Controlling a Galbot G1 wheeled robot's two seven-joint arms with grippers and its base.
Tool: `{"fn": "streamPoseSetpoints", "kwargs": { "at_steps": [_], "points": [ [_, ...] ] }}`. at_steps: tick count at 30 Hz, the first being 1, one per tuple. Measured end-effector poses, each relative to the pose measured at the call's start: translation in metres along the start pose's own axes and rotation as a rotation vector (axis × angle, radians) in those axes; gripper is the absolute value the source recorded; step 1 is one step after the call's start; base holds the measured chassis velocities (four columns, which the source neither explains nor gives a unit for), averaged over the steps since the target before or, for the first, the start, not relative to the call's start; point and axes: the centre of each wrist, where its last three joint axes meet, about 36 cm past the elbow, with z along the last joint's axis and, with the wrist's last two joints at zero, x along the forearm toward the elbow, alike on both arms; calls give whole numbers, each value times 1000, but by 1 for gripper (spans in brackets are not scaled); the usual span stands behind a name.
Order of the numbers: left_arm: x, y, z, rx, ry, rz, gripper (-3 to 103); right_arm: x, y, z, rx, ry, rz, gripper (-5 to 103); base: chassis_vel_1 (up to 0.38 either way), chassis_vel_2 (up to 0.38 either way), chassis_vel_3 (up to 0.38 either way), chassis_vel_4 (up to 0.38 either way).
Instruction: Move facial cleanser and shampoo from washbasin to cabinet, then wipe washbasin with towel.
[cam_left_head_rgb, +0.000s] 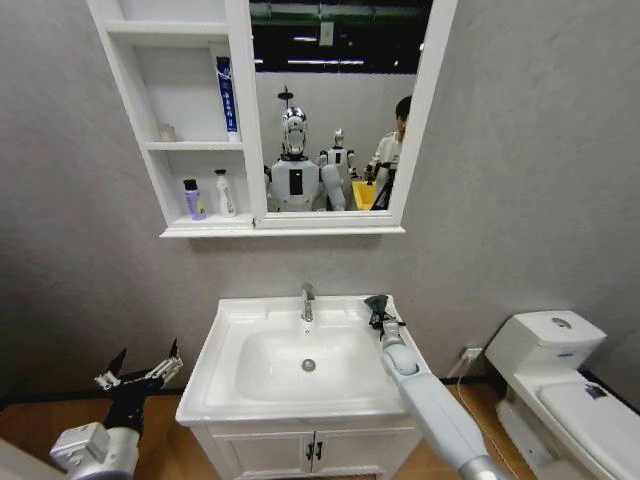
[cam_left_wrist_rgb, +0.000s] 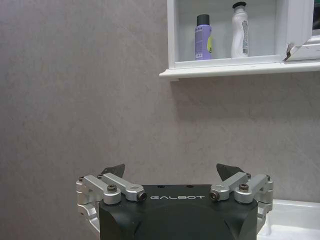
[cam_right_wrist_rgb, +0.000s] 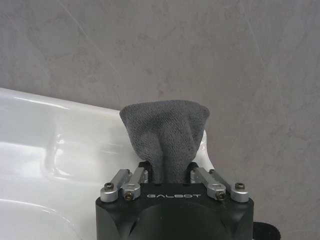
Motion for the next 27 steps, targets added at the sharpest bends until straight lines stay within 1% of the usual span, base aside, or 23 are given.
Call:
{"fn": "streamPoseSetpoints", "kwargs": {
  "at_steps": [1,4,5,7,8,11,12,14,15,17,18,24,27],
  "points": [
    [0,0,0,0,0,0,100,0,0,0,0,0,0,32,0,0,0,0],
    [0,0,0,0,0,0,100,-3,-5,1,5,5,-11,48,0,0,0,0],
    [0,0,0,0,0,0,100,-3,-5,1,5,5,-11,48,0,0,0,0],
    [0,0,0,0,0,0,100,-4,-9,3,27,3,-15,59,0,0,0,0],
    [0,0,0,0,0,0,100,-4,-9,3,27,3,-15,59,0,0,0,0],
    [0,0,0,0,0,0,100,-4,-12,2,30,1,-12,76,0,0,0,0],
    [0,0,0,0,0,0,100,-4,-12,2,30,1,-12,76,0,0,0,0],
    [0,0,0,0,0,0,100,-3,-15,1,35,-5,-12,86,0,0,0,0],
    [0,0,0,0,0,0,100,-3,-15,1,35,-5,-12,86,0,0,0,0],
    [0,0,0,0,0,0,100,0,-17,-1,39,-15,-11,96,0,0,0,0],
    [0,0,0,0,0,0,100,3,-18,-3,43,-23,-12,99,0,0,0,0],
    [0,0,0,0,0,0,100,20,-25,-10,62,-72,-15,100,0,0,0,0],
    [0,0,0,0,0,0,100,45,-32,-13,69,-107,-7,100,0,0,0,0]
  ]
}}
